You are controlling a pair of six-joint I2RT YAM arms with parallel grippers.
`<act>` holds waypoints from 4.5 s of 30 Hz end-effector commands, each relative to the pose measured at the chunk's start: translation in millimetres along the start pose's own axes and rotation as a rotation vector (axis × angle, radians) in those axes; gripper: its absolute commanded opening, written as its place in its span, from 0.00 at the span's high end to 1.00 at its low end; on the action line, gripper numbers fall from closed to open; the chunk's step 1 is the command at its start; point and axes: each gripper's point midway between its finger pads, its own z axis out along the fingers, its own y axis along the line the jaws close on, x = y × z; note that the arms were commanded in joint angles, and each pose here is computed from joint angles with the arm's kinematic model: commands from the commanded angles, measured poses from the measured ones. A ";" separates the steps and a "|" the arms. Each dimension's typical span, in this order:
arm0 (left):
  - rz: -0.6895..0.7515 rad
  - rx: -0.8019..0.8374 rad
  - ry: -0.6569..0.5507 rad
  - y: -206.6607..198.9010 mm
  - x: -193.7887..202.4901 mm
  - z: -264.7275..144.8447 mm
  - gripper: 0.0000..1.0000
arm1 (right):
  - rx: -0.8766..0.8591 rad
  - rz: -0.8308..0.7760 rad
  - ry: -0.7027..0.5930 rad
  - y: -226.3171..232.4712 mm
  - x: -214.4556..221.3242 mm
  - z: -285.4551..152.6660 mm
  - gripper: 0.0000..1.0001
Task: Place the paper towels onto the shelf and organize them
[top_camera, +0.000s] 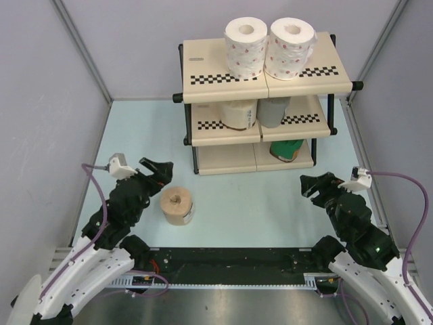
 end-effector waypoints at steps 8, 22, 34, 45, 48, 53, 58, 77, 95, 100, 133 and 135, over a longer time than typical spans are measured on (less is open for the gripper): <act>0.108 -0.279 0.301 80.9 59.8 -38.0 0.12 | 0.023 0.028 -0.007 -1.0 -4.7 -1.3 0.27; 0.121 -0.289 0.435 91.8 101.2 -31.1 0.17 | 0.027 0.036 0.004 -3.8 -0.1 -1.8 0.27; 0.137 -0.348 0.448 115.0 118.6 -25.9 0.26 | 0.035 0.043 0.005 -9.2 3.2 -4.0 0.27; 0.139 -0.272 0.491 105.2 137.7 -12.3 0.55 | 0.031 0.053 0.007 -8.7 3.8 -4.6 0.27; 0.109 -0.210 0.513 93.0 144.8 -8.9 0.61 | 0.030 0.053 0.008 -8.5 4.0 -4.6 0.27; 0.007 -0.011 0.453 45.5 133.0 0.8 0.63 | 0.030 0.053 0.010 -8.9 4.5 -5.2 0.27; -0.041 0.122 0.361 4.0 107.7 11.5 0.65 | 0.032 0.061 0.015 -9.4 6.8 -4.1 0.27; -0.166 0.296 0.219 -86.6 101.9 95.1 0.66 | 0.022 0.071 0.026 -6.7 9.1 -3.5 0.27; -0.393 0.255 0.172 -88.9 136.7 137.7 0.66 | 0.016 0.067 0.020 -6.0 7.7 -4.0 0.27; -0.414 0.226 0.164 -86.1 150.0 145.9 0.66 | 0.013 0.071 0.017 -6.7 7.1 -5.6 0.27; -0.477 0.251 0.199 -93.6 170.5 155.2 0.21 | 0.023 0.083 0.014 -11.1 7.3 -8.8 0.27; -0.475 0.264 0.195 -94.3 166.3 150.7 0.21 | 0.028 0.085 0.011 -11.6 6.8 -8.2 0.27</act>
